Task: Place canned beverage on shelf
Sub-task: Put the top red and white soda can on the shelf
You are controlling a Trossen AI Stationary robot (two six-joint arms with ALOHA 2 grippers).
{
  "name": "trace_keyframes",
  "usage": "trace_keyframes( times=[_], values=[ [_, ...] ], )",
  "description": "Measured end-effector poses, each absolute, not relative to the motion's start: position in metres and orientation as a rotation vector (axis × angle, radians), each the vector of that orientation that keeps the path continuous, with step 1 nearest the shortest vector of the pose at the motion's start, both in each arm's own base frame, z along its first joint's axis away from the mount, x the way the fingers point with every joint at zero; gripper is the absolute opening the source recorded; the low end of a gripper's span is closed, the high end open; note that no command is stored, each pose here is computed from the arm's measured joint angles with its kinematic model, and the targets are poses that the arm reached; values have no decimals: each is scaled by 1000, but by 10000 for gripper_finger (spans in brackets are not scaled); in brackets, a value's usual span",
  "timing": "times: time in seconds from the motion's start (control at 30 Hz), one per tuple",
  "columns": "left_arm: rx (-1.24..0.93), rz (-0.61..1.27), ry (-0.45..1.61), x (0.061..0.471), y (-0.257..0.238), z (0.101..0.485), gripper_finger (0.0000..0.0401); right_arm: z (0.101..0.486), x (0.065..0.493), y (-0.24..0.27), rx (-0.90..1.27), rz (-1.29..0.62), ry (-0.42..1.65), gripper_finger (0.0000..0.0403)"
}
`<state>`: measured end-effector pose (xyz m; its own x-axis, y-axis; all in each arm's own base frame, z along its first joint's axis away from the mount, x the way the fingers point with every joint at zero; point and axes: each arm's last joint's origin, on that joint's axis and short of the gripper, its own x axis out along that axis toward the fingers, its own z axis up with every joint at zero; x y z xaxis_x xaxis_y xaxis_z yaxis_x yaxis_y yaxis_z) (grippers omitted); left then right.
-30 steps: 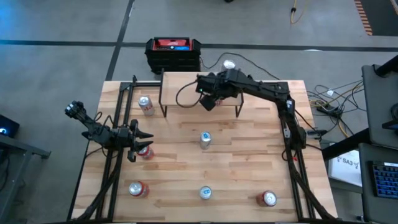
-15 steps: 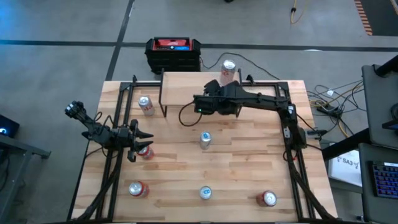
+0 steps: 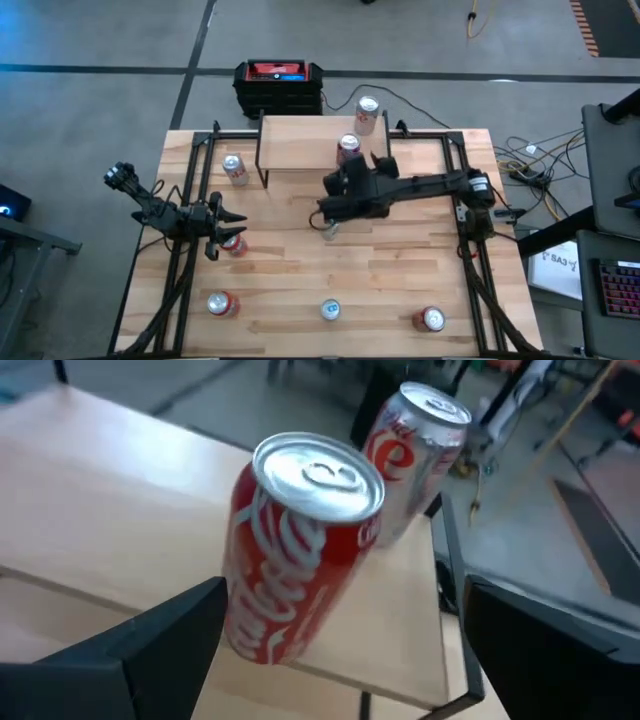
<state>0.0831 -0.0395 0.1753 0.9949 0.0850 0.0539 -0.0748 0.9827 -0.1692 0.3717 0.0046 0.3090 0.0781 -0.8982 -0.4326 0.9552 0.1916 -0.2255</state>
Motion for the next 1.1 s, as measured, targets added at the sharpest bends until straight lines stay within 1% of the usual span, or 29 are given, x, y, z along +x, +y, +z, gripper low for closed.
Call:
trace_keyframes(
  times=[0.3,0.43,0.6,0.97,1.1],
  values=[
    [-168,80,-61,83,-39,175,118,267,365,35,51,-1382,383,379],
    [-168,80,-61,83,-39,175,118,250,359,46,0,-1369,263,379],
    [-167,80,-61,83,-39,175,118,228,348,52,6,-1364,170,380],
    [-168,81,-61,83,-39,175,118,213,339,49,-8,-1347,22,379],
    [-168,80,-61,83,-39,175,118,206,335,45,34,-1351,-26,379]
  ],
)
